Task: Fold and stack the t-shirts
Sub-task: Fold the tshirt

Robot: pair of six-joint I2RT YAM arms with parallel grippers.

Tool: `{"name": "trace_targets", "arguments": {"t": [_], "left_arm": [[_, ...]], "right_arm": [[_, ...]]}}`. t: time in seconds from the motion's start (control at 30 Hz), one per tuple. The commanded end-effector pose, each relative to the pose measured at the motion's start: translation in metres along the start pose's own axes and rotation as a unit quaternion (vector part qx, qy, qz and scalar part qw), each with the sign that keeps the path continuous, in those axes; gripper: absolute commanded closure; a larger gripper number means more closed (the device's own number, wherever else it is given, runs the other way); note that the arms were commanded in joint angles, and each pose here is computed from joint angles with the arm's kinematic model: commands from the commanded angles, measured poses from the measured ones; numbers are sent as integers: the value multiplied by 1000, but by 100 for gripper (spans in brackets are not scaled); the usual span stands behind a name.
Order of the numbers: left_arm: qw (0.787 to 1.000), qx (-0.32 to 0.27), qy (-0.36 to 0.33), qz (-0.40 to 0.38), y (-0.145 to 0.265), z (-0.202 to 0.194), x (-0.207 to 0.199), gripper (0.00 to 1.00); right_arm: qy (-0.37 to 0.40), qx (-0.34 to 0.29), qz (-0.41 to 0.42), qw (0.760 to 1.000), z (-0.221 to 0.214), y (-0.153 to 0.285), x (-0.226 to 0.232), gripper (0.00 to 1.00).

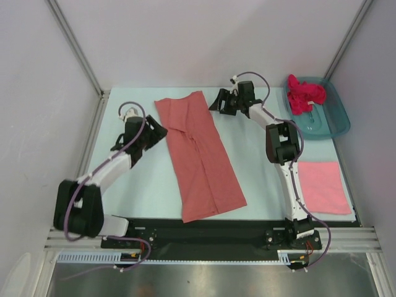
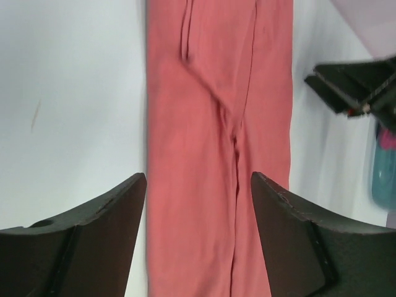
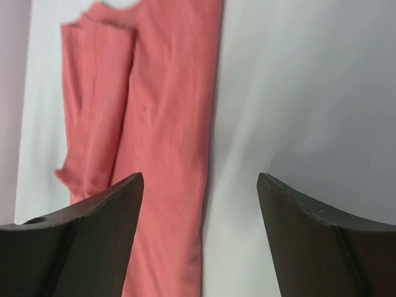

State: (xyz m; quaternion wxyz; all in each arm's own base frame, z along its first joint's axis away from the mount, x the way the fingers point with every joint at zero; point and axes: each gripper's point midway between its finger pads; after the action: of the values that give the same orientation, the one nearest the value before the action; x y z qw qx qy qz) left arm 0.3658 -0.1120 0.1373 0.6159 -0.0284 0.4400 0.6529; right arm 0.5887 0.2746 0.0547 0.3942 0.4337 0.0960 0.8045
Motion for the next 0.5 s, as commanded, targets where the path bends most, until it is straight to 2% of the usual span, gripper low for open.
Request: {"name": "trace_targets", "arguments": {"t": [0.0, 0.03, 0.07, 0.1, 0.13, 0.17, 0.23, 0.27, 0.37, 0.47], "left_arm": [[995, -62, -13, -74, -34, 66, -34, 25], [997, -39, -7, -64, -63, 58, -22, 25], [998, -40, 4, -54, -75, 66, -12, 25], [997, -47, 10, -63, -86, 82, -19, 24], [997, -43, 14, -63, -101, 85, -15, 25], [999, -29, 20, -40, -125, 80, 5, 27], [998, -45, 19, -45, -147, 100, 1, 28], [999, -28, 26, -37, -167, 92, 16, 30], [997, -58, 21, -47, -188, 125, 1, 33], [998, -58, 20, -33, -206, 126, 9, 33]], "right_arm": [[-6, -25, 45, 999, 27, -9, 15, 21], [-10, -31, 48, 998, 32, -11, 14, 21], [-18, -25, 47, 998, 24, -19, 5, 23], [-20, -34, 57, 998, 33, -20, 12, 24], [-25, -33, 57, 998, 32, -24, 10, 26], [-28, -34, 58, 997, 32, -27, 8, 28], [-39, -38, 69, 996, 31, -36, 8, 31], [-43, -40, 71, 996, 32, -38, 8, 34], [-38, -49, 74, 995, 32, -48, 12, 40], [-43, -59, 72, 995, 33, -54, 9, 43]]}}
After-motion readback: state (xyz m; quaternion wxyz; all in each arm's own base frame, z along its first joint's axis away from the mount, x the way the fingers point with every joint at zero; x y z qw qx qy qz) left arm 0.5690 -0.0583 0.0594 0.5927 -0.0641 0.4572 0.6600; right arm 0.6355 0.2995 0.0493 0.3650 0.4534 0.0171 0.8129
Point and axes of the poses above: each gripper's point midway between its finger pads, its own y axis back along the fingers, its own x axis along the line the jaws close on, z = x × y
